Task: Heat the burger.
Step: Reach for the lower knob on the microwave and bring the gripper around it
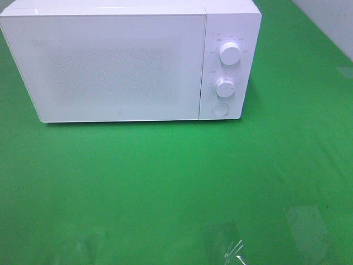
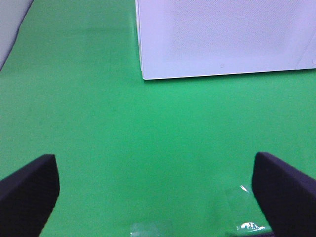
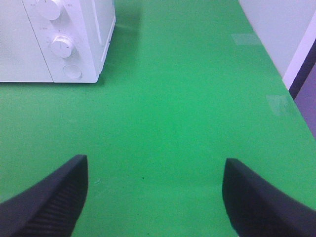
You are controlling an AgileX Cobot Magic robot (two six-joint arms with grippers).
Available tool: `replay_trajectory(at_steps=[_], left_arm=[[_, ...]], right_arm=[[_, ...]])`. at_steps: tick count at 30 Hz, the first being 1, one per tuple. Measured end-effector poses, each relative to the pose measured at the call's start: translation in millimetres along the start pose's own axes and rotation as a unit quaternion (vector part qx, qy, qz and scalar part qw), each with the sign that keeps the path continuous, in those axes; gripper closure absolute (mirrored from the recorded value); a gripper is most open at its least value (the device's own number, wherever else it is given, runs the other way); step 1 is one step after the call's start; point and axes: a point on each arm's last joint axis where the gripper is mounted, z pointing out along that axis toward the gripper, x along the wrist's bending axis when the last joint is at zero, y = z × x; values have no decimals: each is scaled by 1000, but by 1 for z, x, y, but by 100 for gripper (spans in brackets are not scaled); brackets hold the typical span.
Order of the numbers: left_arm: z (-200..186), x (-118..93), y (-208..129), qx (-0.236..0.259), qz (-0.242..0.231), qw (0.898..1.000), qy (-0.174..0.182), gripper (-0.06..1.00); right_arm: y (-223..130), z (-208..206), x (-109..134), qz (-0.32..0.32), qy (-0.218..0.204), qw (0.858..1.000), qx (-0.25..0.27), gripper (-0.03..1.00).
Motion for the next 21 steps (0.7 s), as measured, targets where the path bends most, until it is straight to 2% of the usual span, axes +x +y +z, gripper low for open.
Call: replay_trajectory(at_steps=[14, 21], left_arm=[[0, 0, 0, 0, 0, 1000, -1, -4], [0, 2, 0, 2, -26, 1000, 10, -3]], right_arm=[[0, 0, 0, 0, 0, 1000, 0, 21], [2, -2, 0, 0, 0, 1000, -6, 21]])
